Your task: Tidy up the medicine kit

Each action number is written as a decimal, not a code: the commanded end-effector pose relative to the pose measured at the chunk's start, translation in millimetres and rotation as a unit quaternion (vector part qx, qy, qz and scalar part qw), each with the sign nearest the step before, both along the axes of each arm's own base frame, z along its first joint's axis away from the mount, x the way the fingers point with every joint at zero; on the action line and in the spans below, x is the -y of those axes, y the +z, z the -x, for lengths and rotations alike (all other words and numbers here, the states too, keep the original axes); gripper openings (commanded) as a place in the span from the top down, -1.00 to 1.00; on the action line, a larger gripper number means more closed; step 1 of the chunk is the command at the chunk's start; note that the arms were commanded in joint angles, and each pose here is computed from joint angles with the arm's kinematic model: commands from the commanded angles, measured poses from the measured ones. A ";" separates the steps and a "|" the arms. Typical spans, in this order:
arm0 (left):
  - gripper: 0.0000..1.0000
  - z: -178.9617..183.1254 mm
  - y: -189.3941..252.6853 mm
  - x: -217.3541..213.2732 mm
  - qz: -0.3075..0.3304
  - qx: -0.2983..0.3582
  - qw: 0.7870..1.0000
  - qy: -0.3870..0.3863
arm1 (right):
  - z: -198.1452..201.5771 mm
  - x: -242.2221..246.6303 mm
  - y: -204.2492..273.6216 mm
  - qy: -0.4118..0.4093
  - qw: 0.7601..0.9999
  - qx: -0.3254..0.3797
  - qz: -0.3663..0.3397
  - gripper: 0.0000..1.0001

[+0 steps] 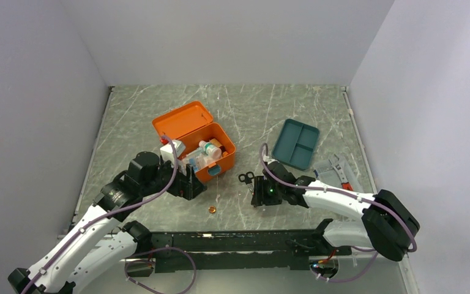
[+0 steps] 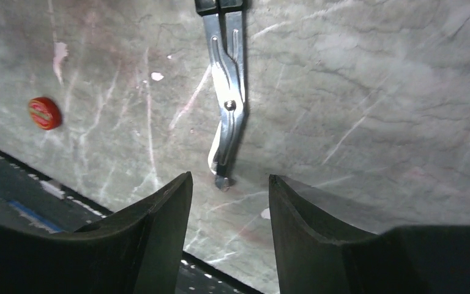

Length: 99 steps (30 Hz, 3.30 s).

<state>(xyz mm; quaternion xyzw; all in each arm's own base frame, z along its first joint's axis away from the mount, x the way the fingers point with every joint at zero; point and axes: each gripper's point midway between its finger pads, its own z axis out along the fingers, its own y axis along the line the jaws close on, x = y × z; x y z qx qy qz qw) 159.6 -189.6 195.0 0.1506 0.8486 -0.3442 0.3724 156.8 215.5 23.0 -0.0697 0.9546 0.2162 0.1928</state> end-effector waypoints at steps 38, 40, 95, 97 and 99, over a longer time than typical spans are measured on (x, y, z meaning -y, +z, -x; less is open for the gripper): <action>-0.97 8.9 -1.0 -4.2 0.008 0.025 1.000 -0.015 | 17.5 7.5 -30.1 -0.105 0.992 -0.040 0.053 0.46; -0.97 9.6 -1.8 -4.1 0.008 0.025 1.000 -0.016 | 18.1 9.4 -32.4 -0.108 0.991 -0.040 0.062 0.58; -0.97 13.6 -61.0 103.3 0.044 -0.133 0.983 -0.116 | 72.9 40.8 -29.5 -0.055 0.997 -0.050 0.020 1.00; -0.97 9.2 -68.6 106.4 0.042 -0.140 0.983 -0.106 | 72.7 40.1 -27.7 -0.057 0.997 -0.048 0.014 1.00; -0.97 4.6 -76.7 108.8 0.041 -0.147 0.984 -0.095 | 72.5 39.8 -26.5 -0.057 0.997 -0.046 0.010 1.00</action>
